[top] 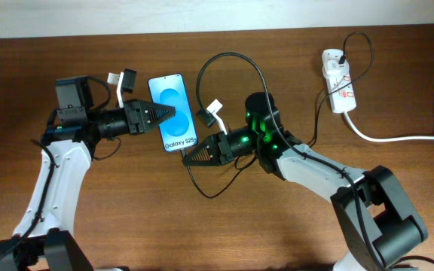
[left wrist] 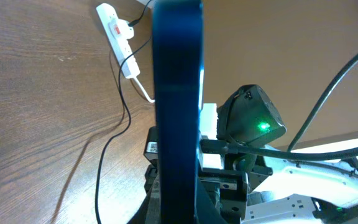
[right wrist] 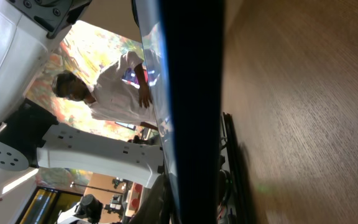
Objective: Plug charger to phone and switch on socket
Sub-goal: 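Push the plug into the port while the left gripper holds the phone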
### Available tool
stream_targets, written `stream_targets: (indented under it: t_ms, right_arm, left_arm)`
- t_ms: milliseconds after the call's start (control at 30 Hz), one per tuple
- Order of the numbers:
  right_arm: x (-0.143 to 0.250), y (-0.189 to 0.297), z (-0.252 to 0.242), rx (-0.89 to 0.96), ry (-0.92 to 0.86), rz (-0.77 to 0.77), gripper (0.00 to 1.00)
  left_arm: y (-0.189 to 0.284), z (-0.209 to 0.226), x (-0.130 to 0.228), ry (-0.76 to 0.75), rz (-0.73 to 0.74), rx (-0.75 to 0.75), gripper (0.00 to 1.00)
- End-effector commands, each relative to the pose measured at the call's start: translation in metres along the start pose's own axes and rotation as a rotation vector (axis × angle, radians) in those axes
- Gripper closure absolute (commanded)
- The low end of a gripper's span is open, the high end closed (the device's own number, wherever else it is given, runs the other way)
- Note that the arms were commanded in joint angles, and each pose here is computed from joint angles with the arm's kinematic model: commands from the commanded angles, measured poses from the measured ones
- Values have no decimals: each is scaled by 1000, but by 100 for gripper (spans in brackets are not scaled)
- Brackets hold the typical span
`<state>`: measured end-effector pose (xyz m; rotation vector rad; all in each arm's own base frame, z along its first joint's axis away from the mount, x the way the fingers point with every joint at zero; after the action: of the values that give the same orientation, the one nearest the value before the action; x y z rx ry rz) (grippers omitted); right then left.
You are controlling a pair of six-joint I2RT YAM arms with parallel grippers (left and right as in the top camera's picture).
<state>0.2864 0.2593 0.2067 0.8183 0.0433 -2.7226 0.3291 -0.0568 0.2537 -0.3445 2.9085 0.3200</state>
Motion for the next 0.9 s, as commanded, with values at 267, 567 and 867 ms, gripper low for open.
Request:
stream_targets:
  t_ms: [267, 567, 867]
  right_arm:
    - [-75, 39, 3, 299, 146, -451, 96]
    - [-87, 49, 8, 320, 174, -544, 96]
    - [-96, 60, 11, 328, 188, -573, 96]
  left_arm:
    - [-43, 7, 46, 78, 188, 21, 100]
    - [-44, 14, 43, 129, 158, -54, 100]
    - [-49, 11, 47, 125, 184, -34, 100]
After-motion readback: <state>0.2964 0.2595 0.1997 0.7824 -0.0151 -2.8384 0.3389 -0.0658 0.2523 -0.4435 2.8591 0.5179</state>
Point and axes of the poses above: each gripper's point midway between its finger pads, its own y axis back along the fingers, its own z axis along the line the jaws close on, x = y × z, the point moved 8 cm from there along y, back along the fingers, and after that the axes turned 12 degrees about y, right-handed, at the moved point
